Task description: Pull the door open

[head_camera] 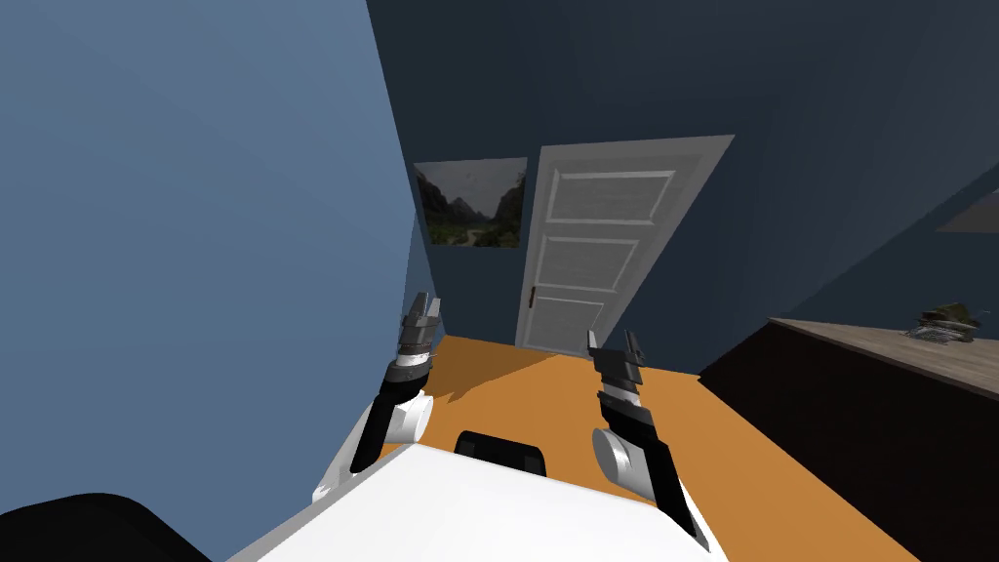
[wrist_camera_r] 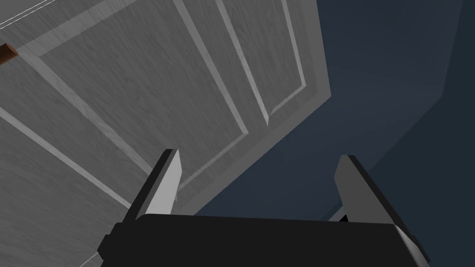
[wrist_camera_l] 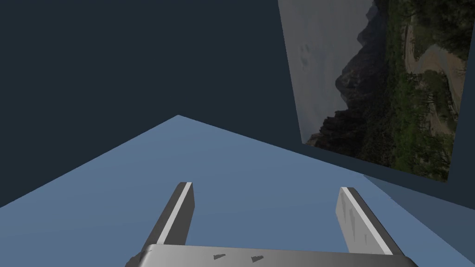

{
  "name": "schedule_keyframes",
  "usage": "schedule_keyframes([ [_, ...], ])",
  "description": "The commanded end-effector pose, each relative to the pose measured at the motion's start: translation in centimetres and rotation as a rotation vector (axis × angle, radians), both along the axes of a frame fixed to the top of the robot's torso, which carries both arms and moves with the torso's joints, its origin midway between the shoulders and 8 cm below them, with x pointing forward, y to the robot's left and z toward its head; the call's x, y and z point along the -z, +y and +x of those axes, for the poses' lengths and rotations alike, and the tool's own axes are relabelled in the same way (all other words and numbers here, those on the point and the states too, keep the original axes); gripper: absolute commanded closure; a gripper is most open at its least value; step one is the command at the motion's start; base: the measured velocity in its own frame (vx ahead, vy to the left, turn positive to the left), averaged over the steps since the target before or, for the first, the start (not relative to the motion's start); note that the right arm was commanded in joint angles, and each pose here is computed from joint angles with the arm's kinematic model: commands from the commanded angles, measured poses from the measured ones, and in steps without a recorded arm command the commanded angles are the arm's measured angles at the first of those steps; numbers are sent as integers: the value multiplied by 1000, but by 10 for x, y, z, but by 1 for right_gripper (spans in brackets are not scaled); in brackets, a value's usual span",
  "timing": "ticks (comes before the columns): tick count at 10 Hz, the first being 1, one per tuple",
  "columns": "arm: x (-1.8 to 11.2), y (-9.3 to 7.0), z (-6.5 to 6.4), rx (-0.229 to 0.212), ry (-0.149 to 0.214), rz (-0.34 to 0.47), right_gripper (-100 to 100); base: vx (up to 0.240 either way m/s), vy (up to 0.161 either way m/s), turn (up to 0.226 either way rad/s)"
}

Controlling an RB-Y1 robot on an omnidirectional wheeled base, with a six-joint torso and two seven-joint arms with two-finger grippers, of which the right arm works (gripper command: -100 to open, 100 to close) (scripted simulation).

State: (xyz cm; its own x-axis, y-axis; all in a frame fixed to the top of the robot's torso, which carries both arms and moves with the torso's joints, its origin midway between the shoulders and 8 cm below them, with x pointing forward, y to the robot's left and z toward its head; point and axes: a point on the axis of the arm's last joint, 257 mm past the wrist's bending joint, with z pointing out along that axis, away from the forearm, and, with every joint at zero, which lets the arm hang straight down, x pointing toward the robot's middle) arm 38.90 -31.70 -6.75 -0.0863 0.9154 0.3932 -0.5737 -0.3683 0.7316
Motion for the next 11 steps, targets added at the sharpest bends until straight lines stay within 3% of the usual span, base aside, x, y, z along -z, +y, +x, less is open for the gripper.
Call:
schedule_keyframes([
  [1,12,-7,2,-15,12,49,-100,92,-9,187],
  [11,102,-49,15,-64,84,364,-100,97,-21,168],
])
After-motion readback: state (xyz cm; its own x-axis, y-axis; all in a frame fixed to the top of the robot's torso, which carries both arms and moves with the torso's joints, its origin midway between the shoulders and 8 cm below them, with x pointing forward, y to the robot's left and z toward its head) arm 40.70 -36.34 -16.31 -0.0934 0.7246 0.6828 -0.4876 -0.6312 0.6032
